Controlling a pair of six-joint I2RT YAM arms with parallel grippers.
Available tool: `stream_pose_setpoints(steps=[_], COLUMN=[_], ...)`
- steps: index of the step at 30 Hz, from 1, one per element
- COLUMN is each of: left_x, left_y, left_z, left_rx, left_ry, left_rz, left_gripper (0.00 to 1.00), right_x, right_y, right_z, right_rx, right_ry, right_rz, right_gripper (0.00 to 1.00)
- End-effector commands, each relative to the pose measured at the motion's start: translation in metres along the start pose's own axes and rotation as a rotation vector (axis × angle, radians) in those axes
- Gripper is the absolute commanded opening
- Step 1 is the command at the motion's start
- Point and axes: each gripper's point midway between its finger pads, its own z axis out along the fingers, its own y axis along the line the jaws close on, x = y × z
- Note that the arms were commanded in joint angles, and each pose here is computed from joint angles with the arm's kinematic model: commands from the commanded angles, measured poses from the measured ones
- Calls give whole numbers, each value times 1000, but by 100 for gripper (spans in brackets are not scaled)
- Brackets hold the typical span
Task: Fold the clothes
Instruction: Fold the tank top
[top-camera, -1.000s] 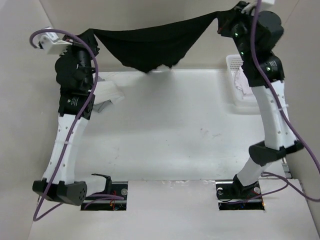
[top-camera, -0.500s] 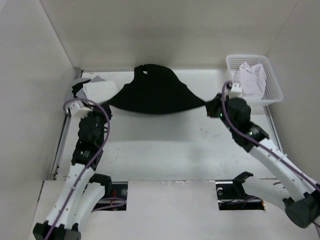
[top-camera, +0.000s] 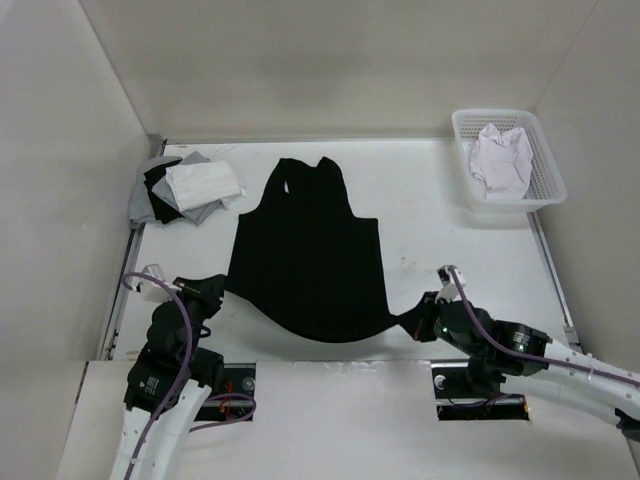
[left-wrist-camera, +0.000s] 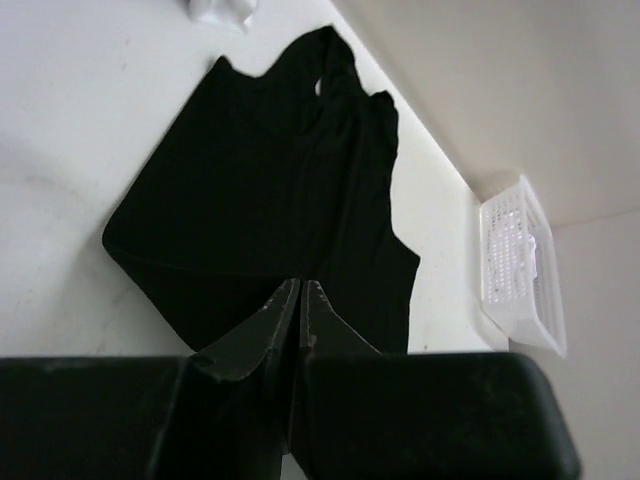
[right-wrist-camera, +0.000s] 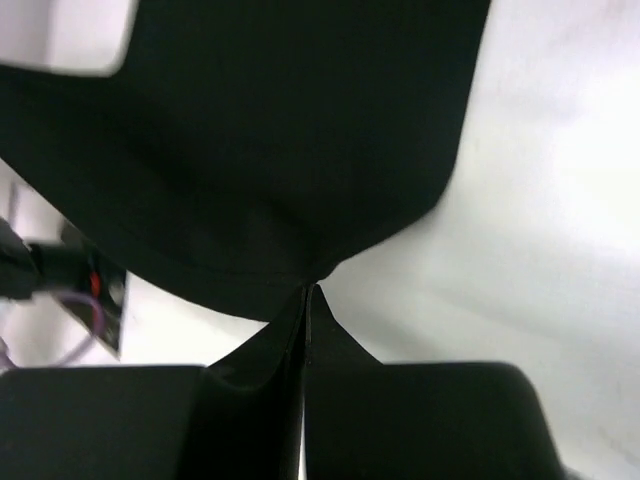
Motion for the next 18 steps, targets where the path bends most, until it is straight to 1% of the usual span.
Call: stream_pose_setpoints(steps=[1,4,6,9,13,17,18], left_x=[1,-14,-23,-36,-63,-90,-95], left_y=[7,1,-16,-45,-73,-96,-107], left_z=[-11,5,27,68,142,236,266], left_rx=[-51,-68,-48,-10,-41,-75,-73], left_ry=[21,-45,-77,-128,-221,-263,-259], left_rz=[-72,-49,-23,-34,-17,-30,-25], left_gripper=[2,2,2,2,1,1,1], right_x=[2,-27,-61,-124,-221,-305,-323], right_y=[4,21,27,36,32,11,5], right_z=[-6,5,25,60,112,165,179], right_rx=[49,74,108,77,56,105,115], right_ry=[-3,-74,-137,-238,-347,-395,-397], right_rz=[80,-14,-75,-98,-54,-17,-2], right_gripper=[0,0,0,0,0,0,0])
